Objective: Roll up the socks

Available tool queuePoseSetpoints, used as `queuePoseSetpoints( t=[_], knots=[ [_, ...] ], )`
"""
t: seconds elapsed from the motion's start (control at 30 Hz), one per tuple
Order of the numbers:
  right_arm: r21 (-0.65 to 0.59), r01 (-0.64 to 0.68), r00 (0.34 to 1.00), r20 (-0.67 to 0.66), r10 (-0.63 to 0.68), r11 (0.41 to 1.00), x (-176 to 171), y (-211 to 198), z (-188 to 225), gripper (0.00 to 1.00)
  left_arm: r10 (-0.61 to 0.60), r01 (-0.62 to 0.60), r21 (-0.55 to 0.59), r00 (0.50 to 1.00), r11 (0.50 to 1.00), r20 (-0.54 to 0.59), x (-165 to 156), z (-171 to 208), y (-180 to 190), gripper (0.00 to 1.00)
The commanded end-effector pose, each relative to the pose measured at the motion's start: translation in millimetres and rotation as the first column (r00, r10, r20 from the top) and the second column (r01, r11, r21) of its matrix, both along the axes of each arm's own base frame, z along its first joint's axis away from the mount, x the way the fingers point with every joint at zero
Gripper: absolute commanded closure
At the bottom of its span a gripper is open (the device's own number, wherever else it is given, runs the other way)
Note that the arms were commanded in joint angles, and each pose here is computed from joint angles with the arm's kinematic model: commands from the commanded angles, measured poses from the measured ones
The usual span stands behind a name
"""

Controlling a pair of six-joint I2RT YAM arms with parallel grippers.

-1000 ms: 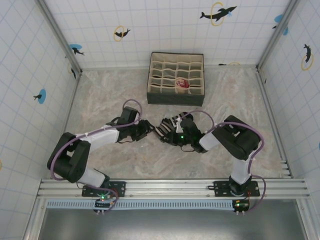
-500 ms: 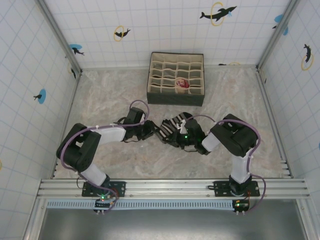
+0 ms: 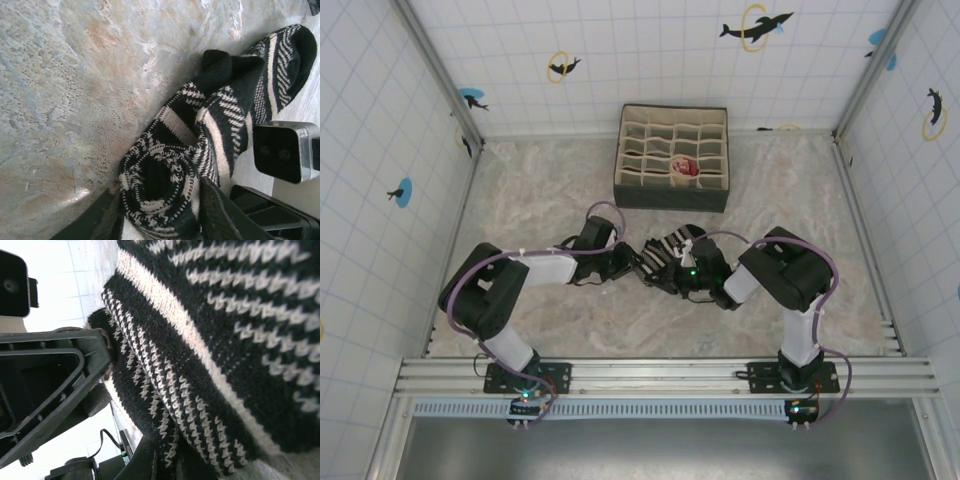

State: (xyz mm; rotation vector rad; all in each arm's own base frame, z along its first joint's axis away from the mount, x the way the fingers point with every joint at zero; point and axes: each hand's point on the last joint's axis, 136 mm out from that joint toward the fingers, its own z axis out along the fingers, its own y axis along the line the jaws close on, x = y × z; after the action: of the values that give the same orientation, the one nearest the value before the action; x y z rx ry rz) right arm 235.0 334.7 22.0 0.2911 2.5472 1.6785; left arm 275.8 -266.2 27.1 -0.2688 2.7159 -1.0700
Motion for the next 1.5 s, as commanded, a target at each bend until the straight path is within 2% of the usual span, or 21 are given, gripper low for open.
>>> queuePoseSetpoints(
  t=[0.0, 0.03, 0.13, 0.23, 0.3, 0.43, 0.5, 0.57, 0.7, 0.83, 1.03, 1.17, 1.23, 1.47],
  knots=[
    [-0.073, 0.020, 0.995, -0.097, -0.027, 0.997, -10.3, -14.6, -28.6, 1.00, 0.018, -0.018, 0.026, 1.000, 1.000, -0.025, -0.7, -9.4, 2.1, 0.68],
    [-0.078, 0.015, 0.996, -0.086, -0.022, 0.997, -9.6, -14.6, -27.7, 0.99, 0.026, -0.024, 0.046, 0.999, 0.999, -0.035, -0.9, -12.1, 4.8, 0.74],
    [-0.132, -0.035, 0.999, -0.037, 0.031, 0.991, -9.7, -12.5, -25.9, 0.84, 0.029, -0.021, 0.109, 0.997, 0.994, -0.068, -1.3, -16.9, 10.2, 0.90],
    [-0.234, -0.053, 0.997, 0.036, 0.063, 0.971, -6.7, -16.5, -21.4, 0.66, 0.012, 0.001, 0.143, 0.996, 0.990, -0.090, -1.0, -15.1, 10.6, 0.99],
    [-0.299, -0.051, 0.992, 0.096, 0.083, 0.953, -4.0, -19.4, -14.7, 0.56, 0.002, 0.014, 0.160, 0.995, 0.987, -0.099, -0.9, -11.5, 10.8, 1.00],
    [-0.480, 0.005, 0.962, 0.241, 0.127, 0.877, 4.1, -30.9, 0.0, 0.47, -0.015, 0.038, 0.196, 0.993, 0.980, -0.118, -0.5, -5.2, 13.7, 1.00],
    [-0.567, 0.051, 0.930, 0.327, 0.168, 0.822, 8.3, -36.4, 11.1, 0.41, -0.026, 0.053, 0.208, 0.991, 0.977, -0.133, -1.3, -4.4, 14.7, 1.00],
    [-0.664, 0.103, 0.872, 0.418, 0.253, 0.741, 10.9, -42.0, 23.3, 0.36, -0.037, 0.069, 0.214, 0.988, 0.974, -0.150, -2.5, -4.0, 15.6, 1.00],
    [-0.752, 0.201, 0.741, 0.536, 0.404, 0.628, 12.5, -39.4, 46.9, 0.34, -0.057, 0.095, 0.209, 0.982, 0.973, -0.182, -6.9, -4.6, 16.1, 1.00],
    [-0.783, 0.281, 0.586, 0.598, 0.547, 0.555, 6.6, -25.2, 61.2, 0.34, -0.068, 0.110, 0.202, 0.977, 0.973, -0.204, -10.3, -4.9, 17.0, 1.00],
    [-0.809, 0.389, 0.381, 0.578, 0.722, 0.442, -7.5, 2.5, 64.0, 0.35, -0.070, 0.113, 0.187, 0.973, 0.976, -0.220, -11.3, -2.0, 18.7, 1.00],
    [-0.801, 0.448, 0.234, 0.534, 0.813, 0.397, -24.3, 29.2, 60.0, 0.35, -0.071, 0.114, 0.181, 0.971, 0.977, -0.228, -11.3, -0.6, 19.3, 1.00],
    [-0.810, 0.459, 0.214, 0.500, 0.839, 0.366, -27.7, 38.3, 53.2, 0.36, -0.070, 0.113, 0.180, 0.971, 0.977, -0.230, -11.4, -0.1, 20.3, 1.00],
    [-0.842, 0.455, 0.220, 0.421, 0.880, 0.289, -25.8, 48.5, 21.6, 0.36, -0.071, 0.114, 0.182, 0.971, 0.977, -0.230, -13.8, -0.1, 23.6, 1.00]
  ],
)
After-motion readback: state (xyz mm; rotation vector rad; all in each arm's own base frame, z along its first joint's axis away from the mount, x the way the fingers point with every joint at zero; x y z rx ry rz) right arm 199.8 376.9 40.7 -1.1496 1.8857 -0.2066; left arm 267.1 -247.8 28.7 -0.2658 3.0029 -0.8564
